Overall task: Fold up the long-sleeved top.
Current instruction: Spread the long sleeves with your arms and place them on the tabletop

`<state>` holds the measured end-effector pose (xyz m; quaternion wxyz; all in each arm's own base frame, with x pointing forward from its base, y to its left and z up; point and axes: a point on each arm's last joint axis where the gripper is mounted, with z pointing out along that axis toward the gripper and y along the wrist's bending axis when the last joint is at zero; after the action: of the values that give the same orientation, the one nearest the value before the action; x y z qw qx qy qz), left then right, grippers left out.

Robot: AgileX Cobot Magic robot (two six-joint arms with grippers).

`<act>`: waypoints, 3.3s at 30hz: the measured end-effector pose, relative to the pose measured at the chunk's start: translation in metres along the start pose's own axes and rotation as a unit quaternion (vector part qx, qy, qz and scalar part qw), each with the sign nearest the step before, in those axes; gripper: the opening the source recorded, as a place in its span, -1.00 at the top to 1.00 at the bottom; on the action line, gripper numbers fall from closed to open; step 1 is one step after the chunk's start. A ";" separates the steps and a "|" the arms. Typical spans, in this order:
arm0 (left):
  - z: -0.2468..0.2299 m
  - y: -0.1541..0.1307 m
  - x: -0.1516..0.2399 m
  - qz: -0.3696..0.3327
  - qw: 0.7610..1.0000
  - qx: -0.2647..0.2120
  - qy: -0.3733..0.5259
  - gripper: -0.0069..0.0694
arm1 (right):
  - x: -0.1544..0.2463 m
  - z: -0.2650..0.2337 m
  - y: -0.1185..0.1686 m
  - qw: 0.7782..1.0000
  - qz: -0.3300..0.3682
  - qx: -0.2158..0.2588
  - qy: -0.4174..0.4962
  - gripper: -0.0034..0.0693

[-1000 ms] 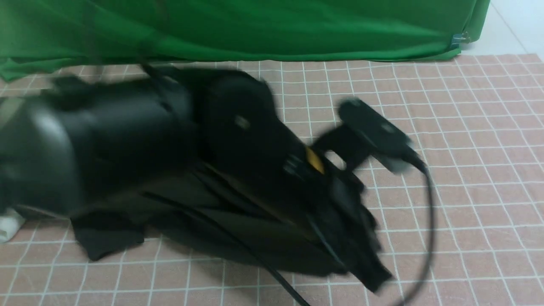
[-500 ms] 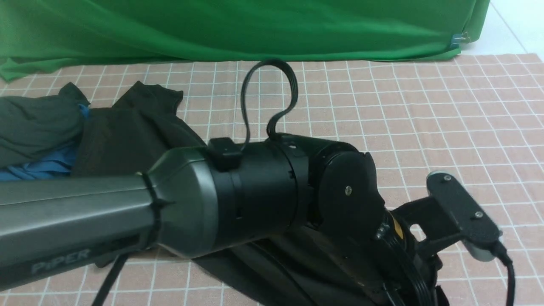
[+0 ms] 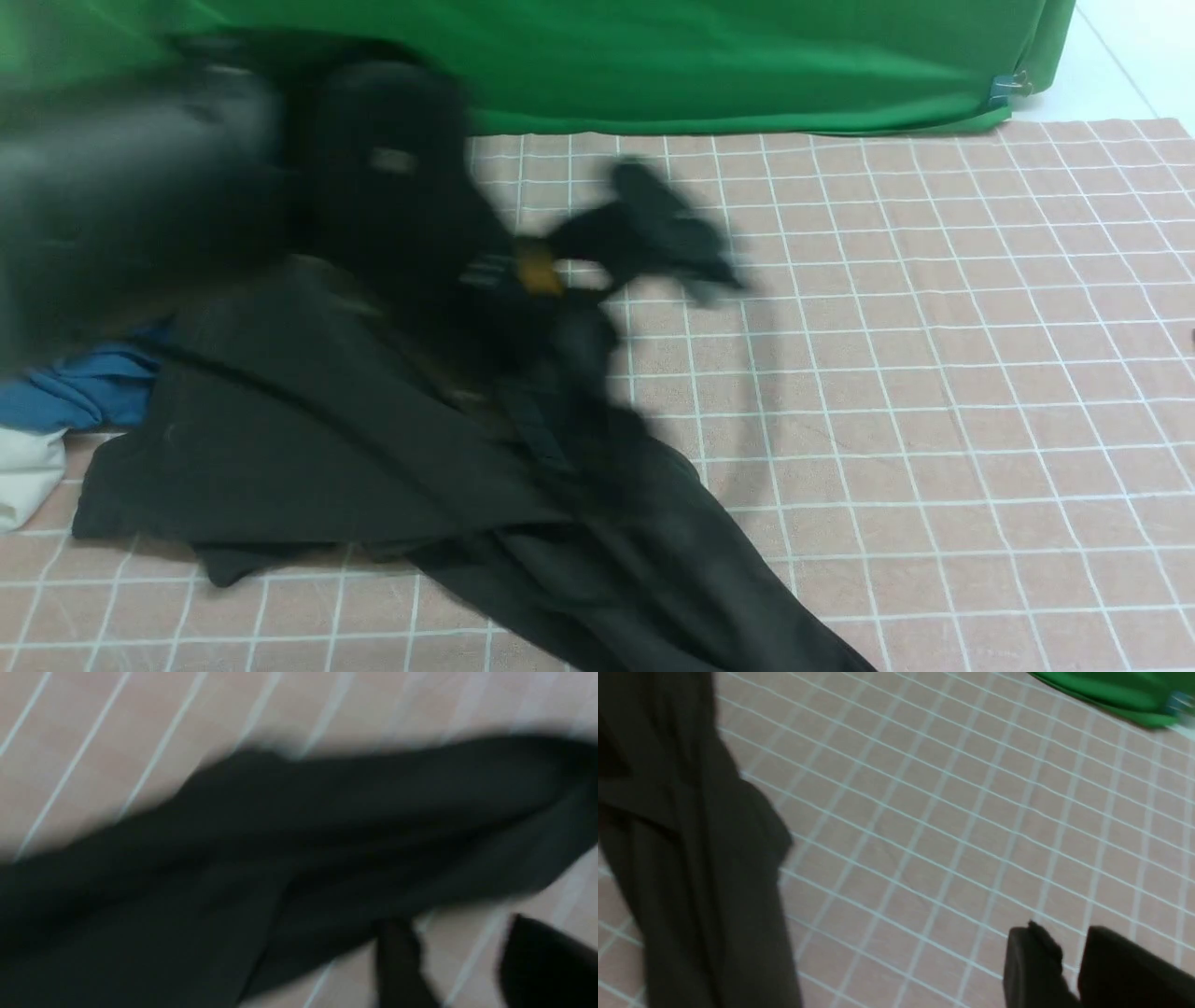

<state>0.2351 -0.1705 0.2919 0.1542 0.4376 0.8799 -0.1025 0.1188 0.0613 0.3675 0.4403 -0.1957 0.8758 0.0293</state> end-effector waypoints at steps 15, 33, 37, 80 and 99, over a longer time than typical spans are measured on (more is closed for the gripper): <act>-0.004 0.146 0.205 -0.383 0.908 -0.170 -0.025 -0.18 | 0.010 0.016 0.023 0.992 -0.072 -0.100 -0.028 0.43; 0.047 0.186 0.236 -0.402 0.899 -0.174 0.002 0.12 | 0.007 0.018 0.027 0.987 -0.091 -0.113 -0.061 0.43; 0.050 0.186 0.233 -0.399 0.903 -0.158 -0.013 0.17 | 0.007 0.018 0.027 0.987 -0.091 -0.113 -0.062 0.43; -0.004 -0.060 -0.156 0.112 0.971 0.056 -0.202 0.72 | 0.002 -0.040 -0.041 0.987 0.019 0.160 -0.009 0.84; 0.124 -0.094 -0.198 0.166 0.969 0.119 -0.136 -0.84 | 0.019 -0.062 -0.041 0.991 0.080 0.106 -0.025 0.82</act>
<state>0.2951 -0.4115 0.2521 0.2343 0.5748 0.7470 -0.2382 0.0770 0.0035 0.3958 0.4764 -0.0768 0.8755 -0.0240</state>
